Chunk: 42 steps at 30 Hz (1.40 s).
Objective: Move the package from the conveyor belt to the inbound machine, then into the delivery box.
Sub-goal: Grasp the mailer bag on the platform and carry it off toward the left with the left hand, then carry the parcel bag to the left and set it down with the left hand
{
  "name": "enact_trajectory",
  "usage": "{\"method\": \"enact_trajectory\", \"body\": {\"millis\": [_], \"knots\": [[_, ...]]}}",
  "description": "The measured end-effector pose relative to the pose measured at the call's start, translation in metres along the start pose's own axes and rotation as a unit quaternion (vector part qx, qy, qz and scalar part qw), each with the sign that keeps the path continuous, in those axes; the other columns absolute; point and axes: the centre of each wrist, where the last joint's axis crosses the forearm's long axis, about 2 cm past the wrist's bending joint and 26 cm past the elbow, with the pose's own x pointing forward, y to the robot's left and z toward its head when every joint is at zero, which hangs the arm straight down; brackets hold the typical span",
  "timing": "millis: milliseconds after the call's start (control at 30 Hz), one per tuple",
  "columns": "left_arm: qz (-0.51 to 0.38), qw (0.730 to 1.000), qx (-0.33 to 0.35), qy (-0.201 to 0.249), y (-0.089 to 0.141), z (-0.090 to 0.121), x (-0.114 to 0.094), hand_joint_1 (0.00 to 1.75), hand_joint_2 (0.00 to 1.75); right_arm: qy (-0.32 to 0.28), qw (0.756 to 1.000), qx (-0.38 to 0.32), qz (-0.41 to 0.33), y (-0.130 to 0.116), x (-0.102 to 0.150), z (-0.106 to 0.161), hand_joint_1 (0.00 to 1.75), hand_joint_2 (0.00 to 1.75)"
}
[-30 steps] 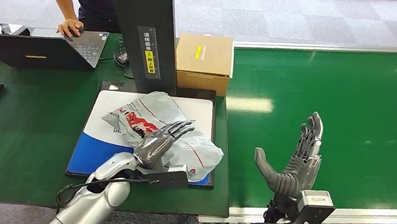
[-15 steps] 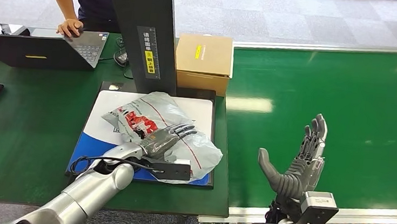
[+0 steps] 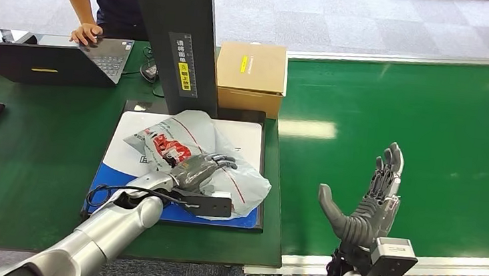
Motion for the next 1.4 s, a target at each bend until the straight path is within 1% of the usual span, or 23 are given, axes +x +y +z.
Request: {"method": "enact_trajectory", "body": {"millis": [100,167,267,367,500,600,700,800,900,1000,1067,1200,1267,1400], "knots": [[0.002,1.000,0.027,-0.015,0.002,0.001,0.001,1.75,1.75,0.004,1.000,-0.001,-0.002,-0.001,-0.001,0.003,0.00,1.75],[0.005,0.998,0.057,-0.032,0.003,0.003,0.005,1.75,1.75,0.006,1.000,0.000,-0.001,-0.002,-0.001,0.005,0.00,1.75],[0.008,0.992,0.109,-0.060,0.008,0.010,0.019,1.75,1.75,0.010,1.000,0.004,0.001,-0.004,-0.002,0.008,0.00,1.75],[0.011,0.983,0.162,-0.088,0.018,0.020,0.034,1.75,1.75,0.013,1.000,0.012,0.005,-0.006,-0.002,0.011,0.00,1.75],[0.016,0.961,0.247,-0.126,0.034,0.038,0.049,1.75,1.75,0.019,1.000,0.022,0.008,-0.006,-0.002,0.012,0.00,1.75],[0.013,0.940,0.310,-0.142,0.046,0.053,0.056,1.75,1.75,0.022,0.999,0.027,0.008,-0.005,-0.002,0.012,0.00,1.75],[0.004,0.920,0.362,-0.147,0.052,0.069,0.060,1.75,1.75,0.024,0.999,0.028,0.009,-0.005,-0.002,0.012,0.00,1.75],[-0.014,0.904,0.404,-0.140,0.055,0.083,0.060,1.75,1.75,0.026,0.999,0.028,0.011,-0.006,-0.002,0.013,0.00,1.75],[-0.045,0.883,0.454,-0.114,0.062,0.093,0.058,1.75,1.75,0.028,0.999,0.026,0.013,-0.007,-0.003,0.016,0.00,1.75],[-0.077,0.852,0.514,-0.064,0.072,0.102,0.051,1.75,1.75,0.030,0.999,0.022,0.014,-0.007,-0.002,0.017,0.00,1.75],[-0.087,0.828,0.553,-0.025,0.078,0.109,0.041,1.75,1.75,0.031,0.999,0.019,0.015,-0.007,-0.002,0.018,0.00,1.75],[-0.136,0.769,0.621,0.067,0.094,0.125,0.006,1.75,1.75,0.030,0.999,0.013,0.015,-0.005,-0.002,0.017,0.00,1.75],[-0.170,0.743,0.638,0.111,0.100,0.133,-0.013,1.75,1.75,0.030,0.999,0.012,0.014,-0.003,-0.001,0.016,0.00,1.75],[-0.213,0.711,0.643,0.189,0.111,0.158,-0.051,1.75,1.75,0.028,1.000,0.012,0.008,0.003,-0.001,0.013,0.00,1.75]]}}
